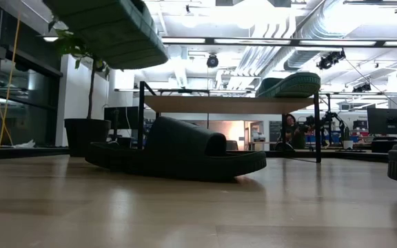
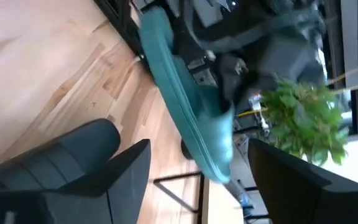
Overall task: Pick and place slides into the shelf
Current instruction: Put the green slide on the shelf
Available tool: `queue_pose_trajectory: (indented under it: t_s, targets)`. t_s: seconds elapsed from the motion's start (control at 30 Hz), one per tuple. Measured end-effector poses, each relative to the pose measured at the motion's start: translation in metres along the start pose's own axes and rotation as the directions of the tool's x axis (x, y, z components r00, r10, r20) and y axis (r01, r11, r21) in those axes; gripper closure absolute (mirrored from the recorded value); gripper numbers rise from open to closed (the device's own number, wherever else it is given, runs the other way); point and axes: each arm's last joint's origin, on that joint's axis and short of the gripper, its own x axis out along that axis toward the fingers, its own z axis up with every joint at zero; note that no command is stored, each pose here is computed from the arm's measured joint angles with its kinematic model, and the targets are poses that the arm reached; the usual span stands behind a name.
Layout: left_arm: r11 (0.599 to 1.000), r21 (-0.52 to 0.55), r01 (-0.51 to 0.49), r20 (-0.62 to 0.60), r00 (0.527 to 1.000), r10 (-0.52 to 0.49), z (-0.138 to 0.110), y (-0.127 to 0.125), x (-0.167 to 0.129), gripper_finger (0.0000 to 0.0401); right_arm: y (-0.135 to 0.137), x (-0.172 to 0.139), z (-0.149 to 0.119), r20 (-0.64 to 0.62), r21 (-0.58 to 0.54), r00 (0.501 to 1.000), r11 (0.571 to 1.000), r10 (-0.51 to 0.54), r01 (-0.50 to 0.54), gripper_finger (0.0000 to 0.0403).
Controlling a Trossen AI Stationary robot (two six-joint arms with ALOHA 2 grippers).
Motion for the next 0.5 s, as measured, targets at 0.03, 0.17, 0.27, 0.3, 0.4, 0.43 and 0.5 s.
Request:
queue_pose_trajectory:
  t_s: [0.03, 0.17, 0.27, 0.3, 0.4, 0.43, 0.5]
  targets:
    - [1.000, -0.001, 0.001, -0.009, 1.000, -0.001, 0.001, 0.002, 0.002, 0.0365, 0.003, 0.003, 0.004, -0.002, -0.018, 1.000, 1.000, 0.005, -0.005, 0.0139]
    - [1.000, -0.005, 0.006, -0.041, 0.999, -0.006, 0.002, 0.008, 0.011, 0.0365, 0.011, 0.017, 0.018, -0.022, -0.072, 0.999, 0.997, 0.027, -0.029, 0.0137]
    - [1.000, -0.013, 0.002, -0.054, 0.999, -0.003, 0.003, 0.011, 0.015, 0.0364, 0.017, 0.026, 0.027, -0.028, -0.095, 0.999, 0.995, 0.028, -0.031, 0.0137]
    - [1.000, -0.017, 0.002, -0.057, 0.998, -0.003, 0.003, 0.012, 0.016, 0.0364, 0.018, 0.029, 0.030, -0.027, -0.099, 0.999, 0.995, 0.028, -0.031, 0.0137]
    - [0.999, -0.028, 0.017, -0.048, 0.999, -0.018, 0.005, 0.011, 0.016, 0.0364, 0.022, 0.036, 0.037, -0.023, -0.117, 0.999, 0.993, 0.033, -0.036, 0.0137]
    - [1.000, -0.022, 0.020, -0.041, 0.999, -0.021, 0.006, 0.011, 0.016, 0.0364, 0.024, 0.038, 0.038, -0.025, -0.127, 0.999, 0.991, 0.035, -0.038, 0.0137]
    - [1.000, -0.007, 0.030, -0.024, 0.999, -0.030, 0.008, 0.009, 0.016, 0.0364, 0.026, 0.041, 0.040, -0.025, -0.136, 0.999, 0.990, 0.039, -0.042, 0.0137]
